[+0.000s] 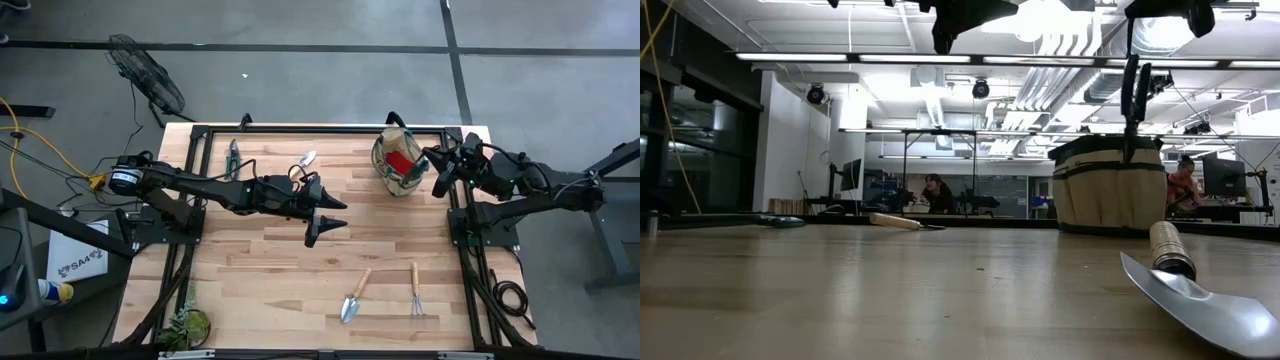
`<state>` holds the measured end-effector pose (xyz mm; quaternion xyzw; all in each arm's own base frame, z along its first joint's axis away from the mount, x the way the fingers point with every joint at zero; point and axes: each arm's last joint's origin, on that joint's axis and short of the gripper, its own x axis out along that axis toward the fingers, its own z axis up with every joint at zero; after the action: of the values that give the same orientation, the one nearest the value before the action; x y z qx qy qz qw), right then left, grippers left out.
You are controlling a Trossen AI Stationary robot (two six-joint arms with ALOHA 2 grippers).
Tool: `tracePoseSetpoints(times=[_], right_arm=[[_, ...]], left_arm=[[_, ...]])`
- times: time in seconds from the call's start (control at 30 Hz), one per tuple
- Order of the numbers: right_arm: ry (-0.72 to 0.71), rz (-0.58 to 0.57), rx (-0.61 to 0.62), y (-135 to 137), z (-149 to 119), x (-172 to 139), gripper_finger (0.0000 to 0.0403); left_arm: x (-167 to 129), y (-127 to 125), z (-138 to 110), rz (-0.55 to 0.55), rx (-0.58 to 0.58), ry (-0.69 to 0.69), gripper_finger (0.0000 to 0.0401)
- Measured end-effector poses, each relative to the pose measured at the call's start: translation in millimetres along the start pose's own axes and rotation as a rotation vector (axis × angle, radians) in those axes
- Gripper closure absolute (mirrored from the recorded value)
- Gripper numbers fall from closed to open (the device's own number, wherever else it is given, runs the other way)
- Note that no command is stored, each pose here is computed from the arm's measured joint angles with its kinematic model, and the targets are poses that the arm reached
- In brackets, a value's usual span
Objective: Pick & Place Garden tools in Gardening bag
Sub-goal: Put the bottom shear scissor into the gardening bag
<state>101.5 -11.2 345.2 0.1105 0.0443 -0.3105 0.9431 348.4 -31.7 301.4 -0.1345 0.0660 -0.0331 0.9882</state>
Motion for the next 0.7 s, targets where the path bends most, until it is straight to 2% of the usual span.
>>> tracePoseSetpoints(times=[0.7], right_arm=[[-0.042,-0.068,0.002,-14.2,1.8,-14.6,0.0399]], left_arm=[[0.0,-0.1,0.0,-0.001,-0.017,0.000,0.0171]])
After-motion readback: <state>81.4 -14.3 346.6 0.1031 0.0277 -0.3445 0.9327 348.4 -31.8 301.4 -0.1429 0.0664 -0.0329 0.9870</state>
